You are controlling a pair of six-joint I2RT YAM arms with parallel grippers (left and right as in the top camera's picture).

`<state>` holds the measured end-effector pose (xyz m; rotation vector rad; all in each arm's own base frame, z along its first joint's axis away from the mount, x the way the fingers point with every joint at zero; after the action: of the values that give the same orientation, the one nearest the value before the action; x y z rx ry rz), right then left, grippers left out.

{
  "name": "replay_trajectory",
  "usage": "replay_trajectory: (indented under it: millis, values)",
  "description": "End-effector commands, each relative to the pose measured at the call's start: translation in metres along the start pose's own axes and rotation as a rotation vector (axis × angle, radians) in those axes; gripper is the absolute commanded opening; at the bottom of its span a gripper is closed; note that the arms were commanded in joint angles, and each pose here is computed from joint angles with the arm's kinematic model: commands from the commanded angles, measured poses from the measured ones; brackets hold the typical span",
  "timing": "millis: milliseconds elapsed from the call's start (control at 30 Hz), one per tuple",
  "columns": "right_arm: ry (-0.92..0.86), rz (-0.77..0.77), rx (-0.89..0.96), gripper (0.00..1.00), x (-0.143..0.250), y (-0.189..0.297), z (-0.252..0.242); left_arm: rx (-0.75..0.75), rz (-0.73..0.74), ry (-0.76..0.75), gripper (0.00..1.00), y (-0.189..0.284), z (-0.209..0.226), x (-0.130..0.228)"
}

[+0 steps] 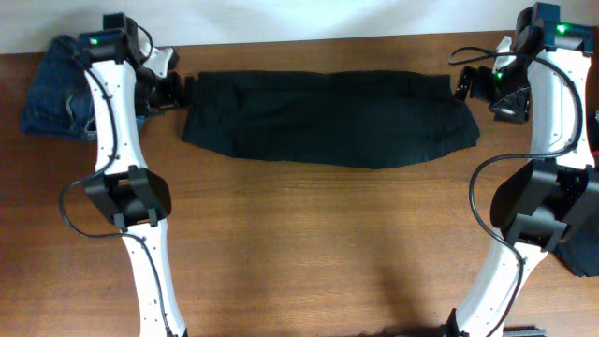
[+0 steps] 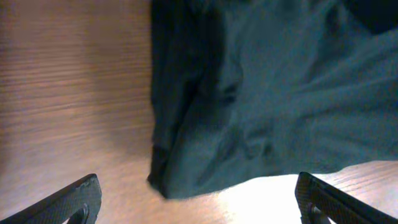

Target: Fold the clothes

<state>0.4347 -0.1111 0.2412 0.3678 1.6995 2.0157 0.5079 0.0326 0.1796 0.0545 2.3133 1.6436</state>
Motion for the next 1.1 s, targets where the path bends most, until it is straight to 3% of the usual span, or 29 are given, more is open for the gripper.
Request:
replay_trajectory:
  millis: [0, 333, 767, 800, 1000, 1067]
  values:
    - [0.031, 0.017, -0.023, 0.99, 0.001, -0.001, -0.001, 0.086, 0.046, -0.005, 0.99, -0.035, 0.008, 0.004]
    - [0.031, 0.019, -0.023, 0.99, 0.002, -0.001, -0.001, 0.148, 0.077, 0.024, 0.99, -0.086, 0.027, 0.008]
    - [0.029, 0.03, -0.02, 0.99, 0.003, -0.001, -0.001, 0.42, 0.08, 0.06, 0.96, -0.129, 0.023, 0.02]
    - [0.029, 0.03, -0.02, 0.99, 0.003, -0.001, -0.001, 0.439, 0.083, 0.055, 0.92, -0.131, 0.022, 0.021]
    - [0.028, 0.031, -0.02, 0.99, 0.003, -0.001, -0.001, 0.445, 0.092, 0.057, 0.25, -0.133, 0.022, 0.023]
    - [0.028, 0.031, -0.02, 0.99, 0.003, -0.001, -0.001, 0.445, 0.091, 0.059, 0.08, -0.133, 0.024, 0.023]
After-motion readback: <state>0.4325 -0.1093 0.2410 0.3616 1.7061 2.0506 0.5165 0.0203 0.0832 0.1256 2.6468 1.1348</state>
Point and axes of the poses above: each gripper's point midway between its finger pads, its own y axis back along the fingers, its own z axis along the line the jaws close on, x = y × z, the point moved 10 cm from there along y, back along the fingers, and after that the axes turned 10 degrees about -y, right-handed, at the moved point
